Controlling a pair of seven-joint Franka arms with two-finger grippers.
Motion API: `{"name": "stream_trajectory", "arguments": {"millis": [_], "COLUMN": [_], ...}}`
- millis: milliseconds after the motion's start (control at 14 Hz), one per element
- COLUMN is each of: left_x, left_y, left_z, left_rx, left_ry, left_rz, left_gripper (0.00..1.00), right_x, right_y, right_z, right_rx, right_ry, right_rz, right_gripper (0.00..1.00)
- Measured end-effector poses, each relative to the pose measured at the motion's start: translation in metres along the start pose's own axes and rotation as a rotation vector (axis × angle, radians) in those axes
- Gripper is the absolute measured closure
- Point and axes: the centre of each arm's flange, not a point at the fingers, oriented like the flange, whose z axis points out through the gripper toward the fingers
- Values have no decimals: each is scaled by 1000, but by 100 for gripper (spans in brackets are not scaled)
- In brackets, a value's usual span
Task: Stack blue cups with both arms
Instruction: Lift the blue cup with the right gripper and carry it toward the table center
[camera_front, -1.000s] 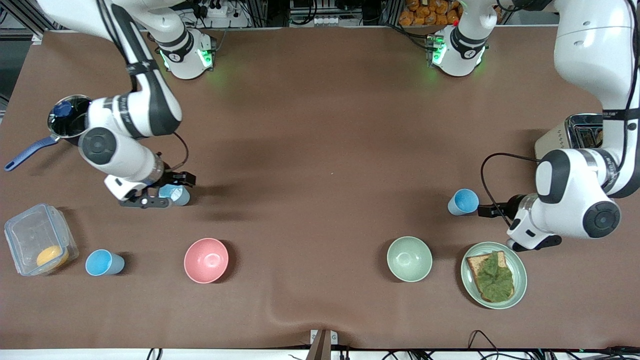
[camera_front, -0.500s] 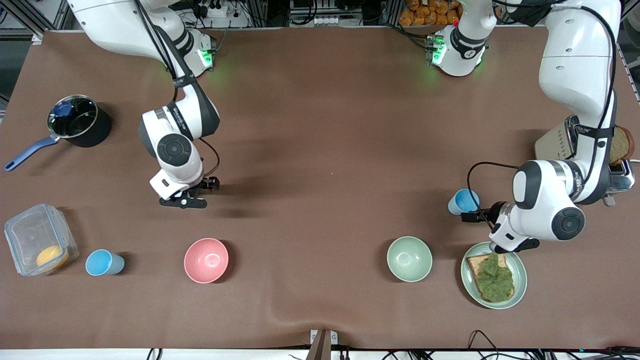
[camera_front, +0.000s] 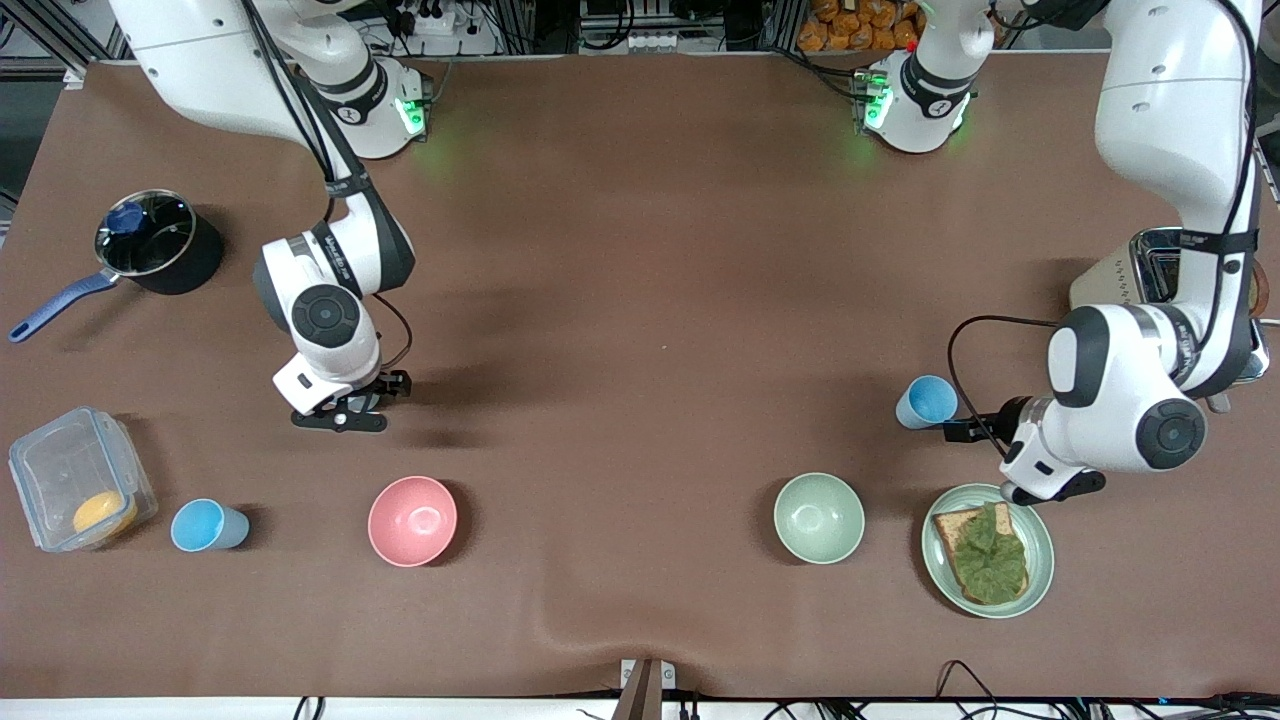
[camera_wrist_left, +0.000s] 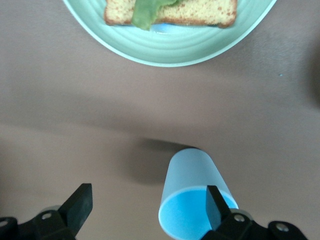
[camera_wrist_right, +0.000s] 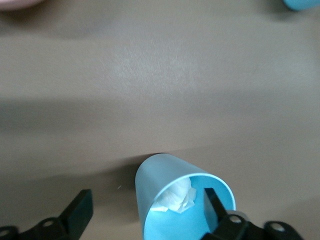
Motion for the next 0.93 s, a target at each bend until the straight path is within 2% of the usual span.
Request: {"name": "stream_trajectory", "arguments": {"millis": [143,357,571,643,929], "left_x": [-8,-22,-21,-20,-15], "left_y": [14,47,48,44,36], "left_z": [5,43,61,61,45], "left_rx": [9,46,58,57,46], "left_ry": [-19,-79,-103,-103,-73], "left_rz": [-20,-40,-49,-56,-74], "left_gripper": [0,0,0,0,0], "right_x": [-2,-3,3,6,16], "right_y": [-4,-5,0,2,-5], "right_z": [14,17,8,4,-21], "right_rx": [-7,-15,-43,-52,-63], "right_ry": [-20,-31,-58,-65,-74], "right_rz": [-10,-12,-3,2,2], "right_gripper": [30,62,93,97,97]}}
